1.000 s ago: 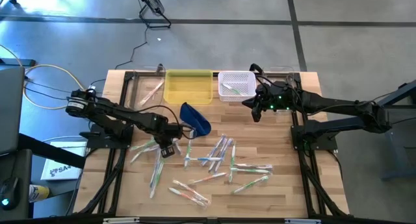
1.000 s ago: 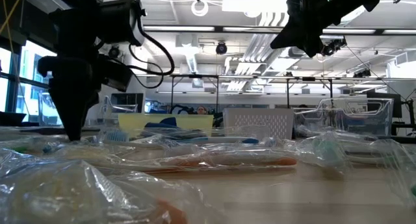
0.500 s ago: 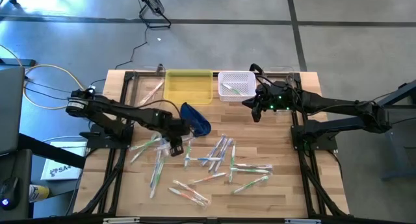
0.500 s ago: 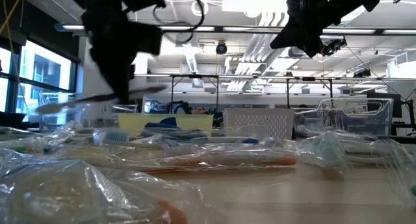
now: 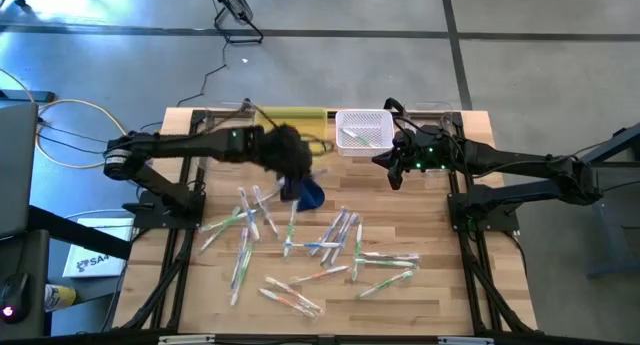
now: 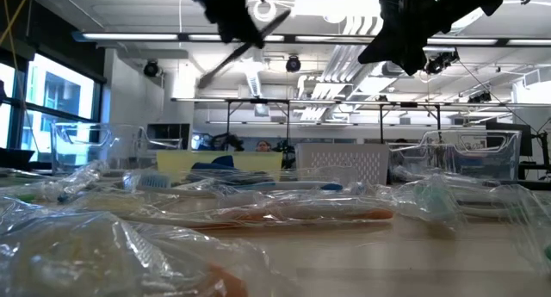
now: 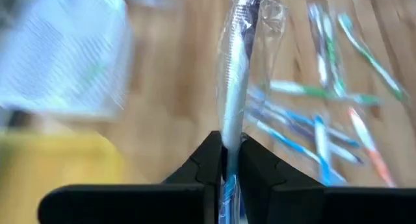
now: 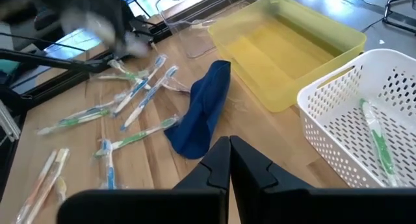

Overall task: Pick & Place Toothbrushes
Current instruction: Put the violet toothbrush into the right transparent bin

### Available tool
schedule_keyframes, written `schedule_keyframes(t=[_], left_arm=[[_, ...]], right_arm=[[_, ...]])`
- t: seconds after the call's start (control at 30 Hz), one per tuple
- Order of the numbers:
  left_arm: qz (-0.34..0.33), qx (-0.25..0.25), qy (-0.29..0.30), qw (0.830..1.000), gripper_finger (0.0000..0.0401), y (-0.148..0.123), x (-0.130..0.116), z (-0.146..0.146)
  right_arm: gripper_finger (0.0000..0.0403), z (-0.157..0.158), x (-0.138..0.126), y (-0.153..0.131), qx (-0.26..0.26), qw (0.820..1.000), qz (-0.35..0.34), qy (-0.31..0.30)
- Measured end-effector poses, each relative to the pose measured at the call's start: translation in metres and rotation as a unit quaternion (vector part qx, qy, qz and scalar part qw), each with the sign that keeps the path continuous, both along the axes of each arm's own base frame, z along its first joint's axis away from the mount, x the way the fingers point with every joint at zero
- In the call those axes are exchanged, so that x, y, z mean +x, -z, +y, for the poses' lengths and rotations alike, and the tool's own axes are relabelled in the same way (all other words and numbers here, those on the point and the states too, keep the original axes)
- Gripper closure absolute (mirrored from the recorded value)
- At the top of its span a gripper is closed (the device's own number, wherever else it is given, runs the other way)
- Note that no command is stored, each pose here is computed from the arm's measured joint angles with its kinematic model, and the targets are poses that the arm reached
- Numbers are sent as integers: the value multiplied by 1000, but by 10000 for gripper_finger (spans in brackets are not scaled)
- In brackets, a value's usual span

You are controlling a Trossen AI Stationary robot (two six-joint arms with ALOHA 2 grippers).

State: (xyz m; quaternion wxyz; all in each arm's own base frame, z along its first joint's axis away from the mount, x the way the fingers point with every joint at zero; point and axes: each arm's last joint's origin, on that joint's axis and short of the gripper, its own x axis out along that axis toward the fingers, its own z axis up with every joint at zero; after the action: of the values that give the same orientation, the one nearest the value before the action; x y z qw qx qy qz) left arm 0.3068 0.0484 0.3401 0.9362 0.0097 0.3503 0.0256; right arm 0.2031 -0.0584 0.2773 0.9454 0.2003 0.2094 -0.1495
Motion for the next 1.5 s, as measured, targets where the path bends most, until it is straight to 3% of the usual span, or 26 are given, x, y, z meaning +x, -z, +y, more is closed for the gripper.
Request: schedule_keyframes(t=[0.17, 0.37, 0.6, 0.7, 0.83, 1.0, 1.33, 1.5], left_arm=[[-99, 50, 17, 994, 374, -32, 2, 31], [-228, 46, 47, 971, 374, -55, -3, 70], [-307, 71, 69, 947, 373, -71, -6, 82], [-324, 75, 73, 940, 373, -74, -3, 81], [-348, 32, 77, 934, 373, -69, 11, 82], [-397, -22, 117, 910, 373, -64, 30, 85], [-397, -36, 120, 909, 373, -56, 37, 89], [-394, -38, 119, 910, 373, -55, 37, 89]], right_arm=[[401, 0, 0, 0, -16, 1000, 4, -8], [401, -1, 1, -3, -25, 1000, -13, -10], [401, -2, 6, -16, -49, 996, -80, -10], [401, -2, 9, -25, -65, 989, -129, -22], [401, -2, 16, -34, -112, 976, -177, -54], [401, -1, 26, -33, -160, 965, -192, -74], [394, -4, 29, -32, -147, 969, -194, -26], [336, -3, 30, -35, -148, 966, -210, -30]])
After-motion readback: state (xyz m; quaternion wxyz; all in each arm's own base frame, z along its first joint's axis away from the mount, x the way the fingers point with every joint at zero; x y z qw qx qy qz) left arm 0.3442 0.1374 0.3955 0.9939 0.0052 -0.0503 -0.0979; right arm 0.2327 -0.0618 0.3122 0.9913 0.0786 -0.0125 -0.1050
